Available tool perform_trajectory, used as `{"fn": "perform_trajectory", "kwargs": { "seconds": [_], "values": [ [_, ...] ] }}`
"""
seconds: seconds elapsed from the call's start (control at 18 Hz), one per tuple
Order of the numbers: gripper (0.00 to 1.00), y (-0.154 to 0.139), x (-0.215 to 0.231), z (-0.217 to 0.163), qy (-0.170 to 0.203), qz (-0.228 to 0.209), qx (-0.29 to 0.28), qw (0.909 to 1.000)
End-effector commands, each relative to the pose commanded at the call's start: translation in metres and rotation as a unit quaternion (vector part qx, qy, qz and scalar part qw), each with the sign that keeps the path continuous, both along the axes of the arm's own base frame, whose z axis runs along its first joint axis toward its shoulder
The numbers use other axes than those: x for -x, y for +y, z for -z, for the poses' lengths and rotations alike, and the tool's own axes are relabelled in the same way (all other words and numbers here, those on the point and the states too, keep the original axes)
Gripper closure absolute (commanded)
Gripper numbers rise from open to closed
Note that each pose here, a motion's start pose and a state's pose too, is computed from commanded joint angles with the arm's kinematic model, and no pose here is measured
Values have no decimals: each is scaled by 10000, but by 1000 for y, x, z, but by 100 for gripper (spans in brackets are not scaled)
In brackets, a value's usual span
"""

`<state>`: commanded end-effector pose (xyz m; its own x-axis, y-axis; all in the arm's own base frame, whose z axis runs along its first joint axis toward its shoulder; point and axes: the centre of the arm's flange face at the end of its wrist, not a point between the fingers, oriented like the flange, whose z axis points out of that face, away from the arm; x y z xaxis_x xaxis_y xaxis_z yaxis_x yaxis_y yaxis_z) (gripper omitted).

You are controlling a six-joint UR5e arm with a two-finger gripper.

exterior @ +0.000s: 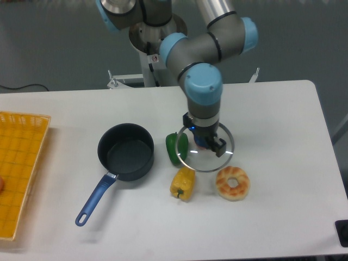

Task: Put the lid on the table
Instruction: 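Carry the glass lid with the gripper away from the peppers toward the open table area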

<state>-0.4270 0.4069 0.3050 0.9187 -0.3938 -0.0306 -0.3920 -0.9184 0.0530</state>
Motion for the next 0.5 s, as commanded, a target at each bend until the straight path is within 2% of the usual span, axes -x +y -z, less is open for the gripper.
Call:
{"fn": "perform_trajectory", "kwargs": {
  "seconds": [0.5],
  "values": [
    [57,-60,71,18,-150,481,93,9987]
  ]
}}
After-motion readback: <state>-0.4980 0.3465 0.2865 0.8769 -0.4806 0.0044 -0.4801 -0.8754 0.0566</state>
